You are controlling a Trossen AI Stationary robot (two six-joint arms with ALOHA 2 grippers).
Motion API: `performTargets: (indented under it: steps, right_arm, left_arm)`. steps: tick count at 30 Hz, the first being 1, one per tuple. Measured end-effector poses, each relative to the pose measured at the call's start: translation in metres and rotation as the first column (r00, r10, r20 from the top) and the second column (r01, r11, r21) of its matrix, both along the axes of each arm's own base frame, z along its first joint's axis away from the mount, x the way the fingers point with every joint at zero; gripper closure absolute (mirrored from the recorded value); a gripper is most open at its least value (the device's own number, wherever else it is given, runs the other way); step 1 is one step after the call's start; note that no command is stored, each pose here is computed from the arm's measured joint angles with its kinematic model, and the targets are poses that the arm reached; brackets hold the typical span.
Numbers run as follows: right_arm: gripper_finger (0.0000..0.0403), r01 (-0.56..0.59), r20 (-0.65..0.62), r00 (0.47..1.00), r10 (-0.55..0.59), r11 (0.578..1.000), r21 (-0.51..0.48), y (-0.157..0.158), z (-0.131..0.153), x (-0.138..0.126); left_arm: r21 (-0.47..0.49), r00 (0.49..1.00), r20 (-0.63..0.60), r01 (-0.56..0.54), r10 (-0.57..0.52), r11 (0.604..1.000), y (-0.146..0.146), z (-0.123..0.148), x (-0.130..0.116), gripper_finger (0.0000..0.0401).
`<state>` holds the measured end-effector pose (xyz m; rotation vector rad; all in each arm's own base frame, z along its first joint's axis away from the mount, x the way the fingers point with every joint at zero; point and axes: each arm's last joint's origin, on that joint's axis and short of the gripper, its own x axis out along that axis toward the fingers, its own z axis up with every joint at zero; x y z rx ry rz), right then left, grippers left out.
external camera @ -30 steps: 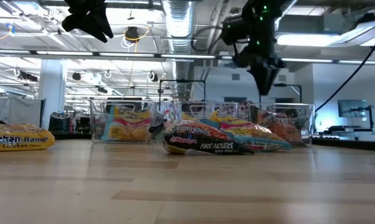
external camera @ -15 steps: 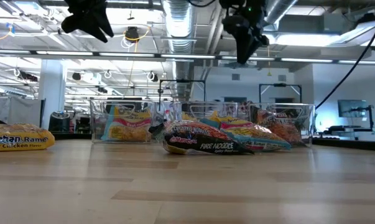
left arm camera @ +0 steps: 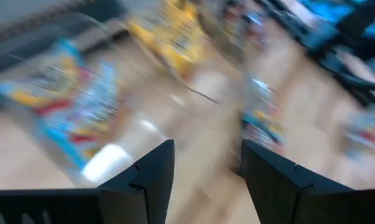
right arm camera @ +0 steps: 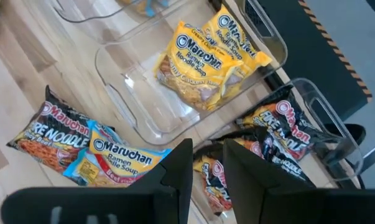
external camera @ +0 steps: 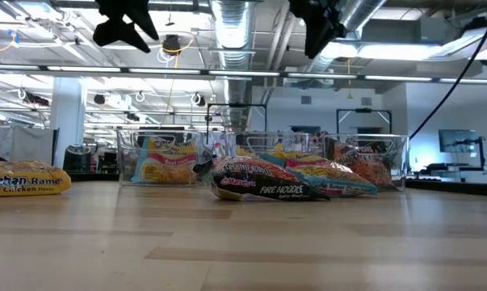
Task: Sort Maruchan noodles
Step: Put the yellow noodle pack into the middle transparent bin
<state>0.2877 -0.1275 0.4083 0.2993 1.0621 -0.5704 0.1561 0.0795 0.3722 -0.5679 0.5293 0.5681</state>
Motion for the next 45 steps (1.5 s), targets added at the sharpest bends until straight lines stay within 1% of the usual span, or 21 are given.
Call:
performTargets:
  steps: [3,6,10,14,19,23,27,34,42,45]
  right_arm:
    - [0.0290,0.008,-0.001,1.000,-0.008,1.000,0.005,0.001,0.003,-0.002]
    - [0.0290,0.032,-0.005,0.999,-0.032,0.999,0.020,0.001,0.002,-0.003]
    - [0.0290,0.048,-0.016,0.999,-0.048,0.998,0.035,0.004,0.001,-0.003]
    - [0.0290,0.039,-0.014,0.999,-0.038,0.998,0.040,0.010,0.001,-0.001]
    - [0.0290,0.066,0.003,0.998,-0.067,0.996,0.065,0.020,0.001,0.003]
    - [0.0290,0.068,0.015,0.997,-0.070,0.994,0.084,0.032,0.001,0.007]
    - [0.0290,0.058,0.023,0.998,-0.060,0.993,0.099,0.046,0.001,0.011]
    - [0.0290,0.017,0.034,0.999,-0.021,0.993,0.118,0.072,0.001,0.017]
    - [0.0290,-0.030,0.054,0.998,0.023,0.990,0.136,0.101,0.001,0.022]
    - [0.0290,-0.063,0.070,0.996,0.054,0.989,0.135,0.111,0.002,0.024]
  left_arm:
    - [-0.112,0.996,0.021,0.084,-0.082,0.990,-0.007,0.001,-0.001,0.0230]
    - [-0.198,0.992,-0.014,0.123,-0.128,0.973,-0.015,-0.003,-0.003,0.0230]
    - [-0.285,0.982,-0.103,0.125,-0.160,0.950,-0.028,-0.011,-0.006,0.0230]
    - [-0.338,0.967,-0.189,0.101,-0.173,0.936,-0.041,-0.021,-0.007,0.0230]
    - [-0.404,0.940,-0.270,0.088,-0.211,0.910,-0.056,-0.041,-0.005,0.0230]
    - [-0.432,0.919,-0.324,0.068,-0.226,0.899,-0.067,-0.058,-0.004,0.0230]
    - [-0.452,0.907,-0.364,0.028,-0.213,0.892,-0.074,-0.071,-0.004,0.0230]
    - [-0.452,0.880,-0.438,-0.039,-0.184,0.891,-0.085,-0.094,-0.005,0.0230]
    - [-0.457,0.846,-0.515,-0.133,-0.140,0.880,-0.094,-0.127,-0.010,0.0230]
    - [-0.456,0.843,-0.526,-0.165,-0.115,0.875,-0.096,-0.138,-0.010,0.0230]
